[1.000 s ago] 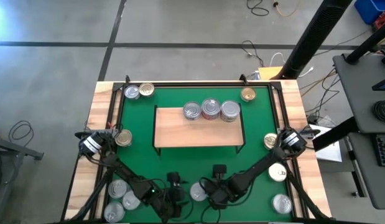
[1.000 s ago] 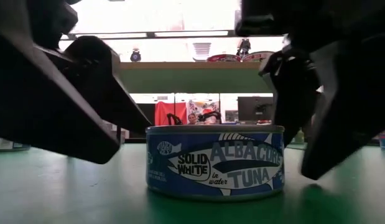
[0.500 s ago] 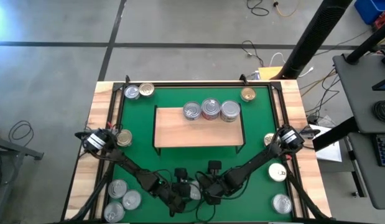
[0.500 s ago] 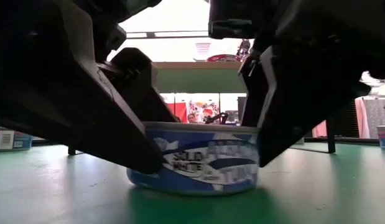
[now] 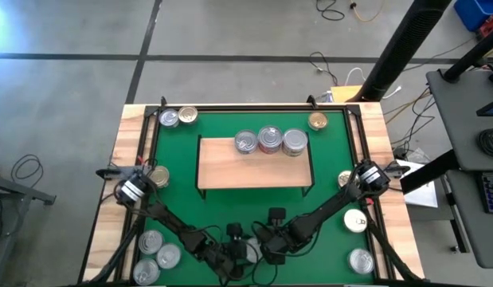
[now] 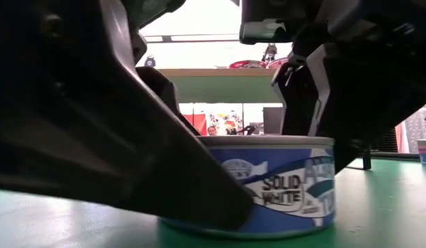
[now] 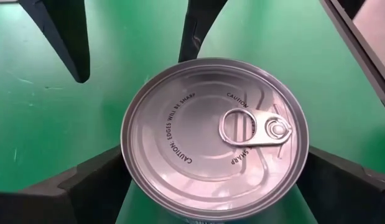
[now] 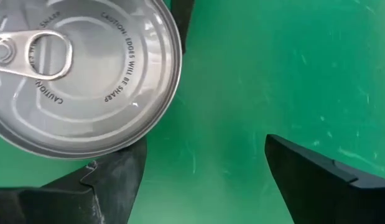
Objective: Stack canned seafood by type on shelf
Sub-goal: Stack the blue tuna can on top of the blue tuna can on the shelf
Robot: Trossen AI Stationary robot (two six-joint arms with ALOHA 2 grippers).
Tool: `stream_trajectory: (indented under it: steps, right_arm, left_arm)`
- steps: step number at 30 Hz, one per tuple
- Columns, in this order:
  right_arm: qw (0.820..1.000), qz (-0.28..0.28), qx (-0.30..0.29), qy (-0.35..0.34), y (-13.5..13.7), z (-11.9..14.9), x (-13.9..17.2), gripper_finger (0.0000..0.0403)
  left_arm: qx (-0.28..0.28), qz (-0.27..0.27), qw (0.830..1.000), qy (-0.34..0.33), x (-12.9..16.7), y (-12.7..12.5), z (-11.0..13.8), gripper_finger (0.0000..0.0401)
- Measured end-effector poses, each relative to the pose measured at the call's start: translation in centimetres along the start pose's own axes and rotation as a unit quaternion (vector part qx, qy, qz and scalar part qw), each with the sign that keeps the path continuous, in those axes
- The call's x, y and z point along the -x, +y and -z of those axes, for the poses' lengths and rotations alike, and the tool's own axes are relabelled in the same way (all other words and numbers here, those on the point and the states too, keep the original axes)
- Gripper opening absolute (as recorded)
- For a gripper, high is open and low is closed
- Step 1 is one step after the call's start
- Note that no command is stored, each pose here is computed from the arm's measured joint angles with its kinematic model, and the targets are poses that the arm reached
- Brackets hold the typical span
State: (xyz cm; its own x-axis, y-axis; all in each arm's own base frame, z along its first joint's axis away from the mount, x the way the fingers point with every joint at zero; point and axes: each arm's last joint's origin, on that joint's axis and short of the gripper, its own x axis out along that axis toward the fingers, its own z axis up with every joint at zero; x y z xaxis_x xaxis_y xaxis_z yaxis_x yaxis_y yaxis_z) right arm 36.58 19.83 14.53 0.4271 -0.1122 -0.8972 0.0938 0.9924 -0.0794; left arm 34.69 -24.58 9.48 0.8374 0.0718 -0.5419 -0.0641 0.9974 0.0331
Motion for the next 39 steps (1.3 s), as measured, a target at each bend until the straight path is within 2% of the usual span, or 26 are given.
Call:
stream_trajectory:
  steps: [12,23,32,39]
  right_arm:
    - [0.999,-0.001,0.006,0.037,0.0,0.8,0.2,0.0322]
    - [0.999,0.002,0.013,0.041,0.0,0.9,0.3,0.0328]
    - [0.999,-0.003,0.025,0.045,0.0,1.0,0.3,0.0332]
    - [0.998,-0.008,0.028,0.049,0.1,1.0,0.2,0.0332]
  left_arm:
    - [-0.013,-0.048,0.998,-0.027,-2.6,-1.5,0.5,0.0398]
    - [0.009,-0.046,0.998,-0.042,-2.8,-1.9,0.0,0.04]
    - [-0.002,-0.037,0.999,-0.038,-3.0,-1.6,0.1,0.04]
    - [-0.007,-0.038,0.999,-0.034,-3.1,-1.3,0.3,0.0383]
